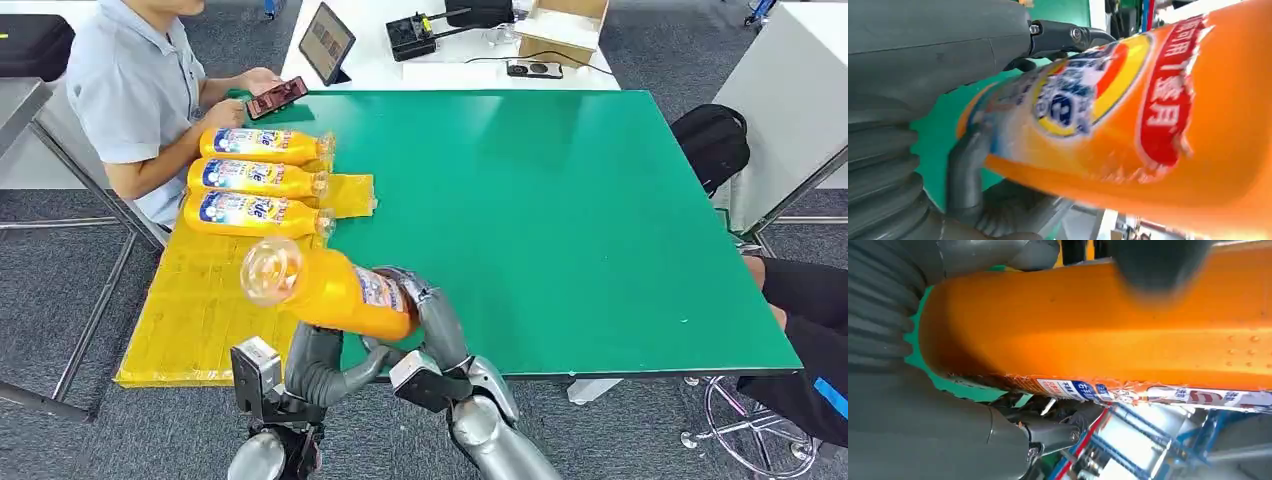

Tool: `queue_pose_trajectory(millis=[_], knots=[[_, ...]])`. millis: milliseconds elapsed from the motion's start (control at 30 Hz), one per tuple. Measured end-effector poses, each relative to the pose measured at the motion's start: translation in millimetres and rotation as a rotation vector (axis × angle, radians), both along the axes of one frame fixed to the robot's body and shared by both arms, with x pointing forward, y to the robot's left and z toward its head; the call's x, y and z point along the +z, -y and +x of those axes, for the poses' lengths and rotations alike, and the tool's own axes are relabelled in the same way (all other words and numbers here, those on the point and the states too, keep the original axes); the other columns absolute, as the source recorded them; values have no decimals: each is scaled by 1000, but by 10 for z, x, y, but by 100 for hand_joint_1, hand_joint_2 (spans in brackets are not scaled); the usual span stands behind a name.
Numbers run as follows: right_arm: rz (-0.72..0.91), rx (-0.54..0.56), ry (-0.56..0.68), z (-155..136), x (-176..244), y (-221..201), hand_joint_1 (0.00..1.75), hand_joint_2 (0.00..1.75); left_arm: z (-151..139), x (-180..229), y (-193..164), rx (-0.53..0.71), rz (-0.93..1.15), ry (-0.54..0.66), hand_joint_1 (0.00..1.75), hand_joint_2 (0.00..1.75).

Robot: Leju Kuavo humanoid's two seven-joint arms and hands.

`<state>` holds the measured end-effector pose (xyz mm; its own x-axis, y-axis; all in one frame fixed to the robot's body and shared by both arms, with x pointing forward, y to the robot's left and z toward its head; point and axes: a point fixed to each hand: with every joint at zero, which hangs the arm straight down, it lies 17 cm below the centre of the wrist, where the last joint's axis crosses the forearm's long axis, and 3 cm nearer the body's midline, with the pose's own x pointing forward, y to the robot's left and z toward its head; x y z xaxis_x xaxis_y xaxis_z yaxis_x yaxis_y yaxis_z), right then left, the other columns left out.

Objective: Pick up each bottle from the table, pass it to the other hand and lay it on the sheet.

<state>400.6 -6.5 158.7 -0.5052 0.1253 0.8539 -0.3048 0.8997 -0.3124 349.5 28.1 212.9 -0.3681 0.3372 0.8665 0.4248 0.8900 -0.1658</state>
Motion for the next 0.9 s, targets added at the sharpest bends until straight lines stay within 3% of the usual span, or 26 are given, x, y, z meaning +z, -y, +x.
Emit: queue_pose_trajectory(millis=[367,400,433,467,533,567,600,633,667,800,833,900], knots=[[-29,51,-80,-96,-244,-229,175,175,78,247,-200,159,23,96,3,175],[-44,55,-80,-105,-268,-248,175,175,89,245,-216,173,31,97,26,175],[-53,57,-82,-113,-290,-259,175,175,98,241,-227,181,34,95,148,175],[-59,62,-83,-124,-307,-274,173,175,104,237,-236,187,35,93,175,175],[-67,67,-86,-122,-325,-289,166,175,111,230,-243,186,31,86,175,175],[-70,68,-86,-120,-331,-294,141,175,111,228,-239,182,27,82,175,175],[-74,69,-88,-117,-343,-296,87,175,112,221,-232,169,16,72,175,175],[-77,69,-91,-115,-360,-295,19,175,113,213,-225,158,9,63,175,175],[-80,68,-93,-115,-375,-292,0,175,114,205,-218,146,3,55,175,175],[-97,64,-90,-138,-414,-304,0,175,74,191,-127,70,-23,33,175,175],[-99,59,-90,-140,-427,-293,0,0,71,182,-116,55,-29,25,175,175],[-98,45,-94,-152,-454,-274,0,0,53,168,-90,28,-36,16,175,175]])
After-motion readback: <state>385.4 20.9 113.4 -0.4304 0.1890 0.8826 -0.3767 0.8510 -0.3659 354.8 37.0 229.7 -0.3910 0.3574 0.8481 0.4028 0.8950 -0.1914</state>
